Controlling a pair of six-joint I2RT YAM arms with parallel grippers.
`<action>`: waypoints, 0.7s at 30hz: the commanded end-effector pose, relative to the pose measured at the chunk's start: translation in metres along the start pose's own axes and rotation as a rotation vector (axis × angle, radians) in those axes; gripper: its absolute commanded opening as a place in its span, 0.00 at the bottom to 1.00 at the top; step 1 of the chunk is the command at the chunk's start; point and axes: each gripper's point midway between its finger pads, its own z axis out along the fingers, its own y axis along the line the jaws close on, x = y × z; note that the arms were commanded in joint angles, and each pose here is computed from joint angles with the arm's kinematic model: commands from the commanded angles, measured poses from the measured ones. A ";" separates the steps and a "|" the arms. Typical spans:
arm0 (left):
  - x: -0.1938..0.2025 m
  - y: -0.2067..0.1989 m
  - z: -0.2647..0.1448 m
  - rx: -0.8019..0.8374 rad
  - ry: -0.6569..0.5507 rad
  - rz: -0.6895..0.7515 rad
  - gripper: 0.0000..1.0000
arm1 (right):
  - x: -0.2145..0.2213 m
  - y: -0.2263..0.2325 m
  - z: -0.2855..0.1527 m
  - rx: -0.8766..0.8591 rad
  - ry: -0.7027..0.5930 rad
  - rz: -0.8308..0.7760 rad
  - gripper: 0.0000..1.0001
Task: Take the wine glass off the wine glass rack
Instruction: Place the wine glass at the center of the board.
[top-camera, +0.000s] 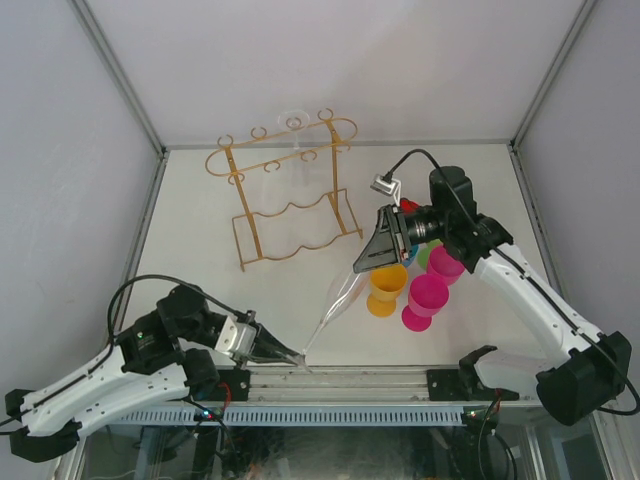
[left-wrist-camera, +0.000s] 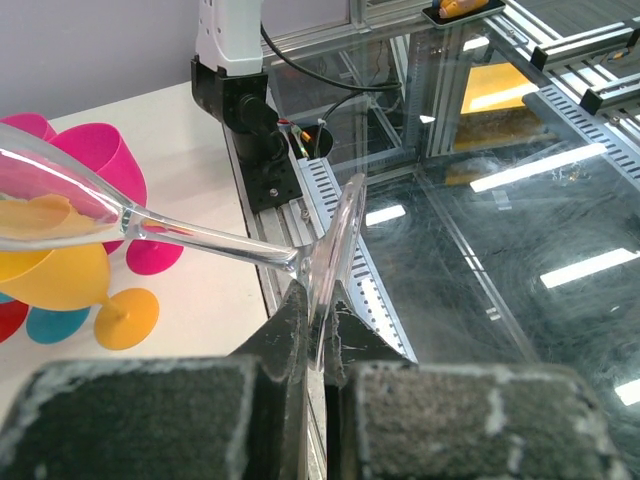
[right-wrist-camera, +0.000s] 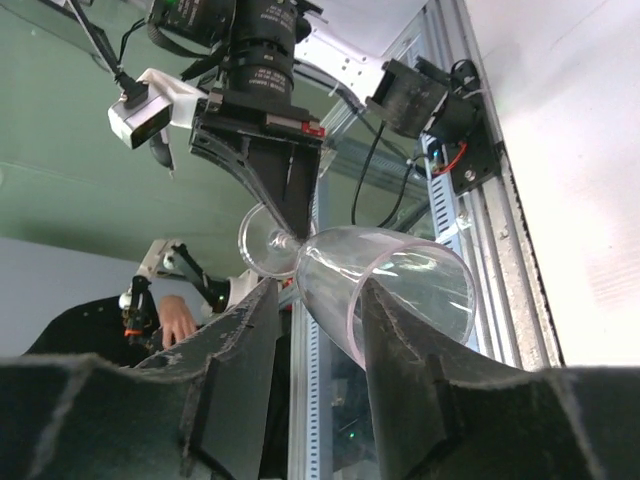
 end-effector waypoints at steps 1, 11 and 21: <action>-0.033 0.017 -0.010 -0.106 -0.056 0.132 0.00 | 0.019 0.022 0.002 -0.113 0.105 -0.012 0.37; 0.003 0.052 -0.018 -0.295 0.090 0.078 0.00 | 0.028 0.026 0.010 -0.156 0.156 -0.053 0.00; 0.013 0.063 -0.019 -0.360 0.129 0.031 0.41 | 0.019 0.029 0.010 -0.091 0.073 -0.160 0.00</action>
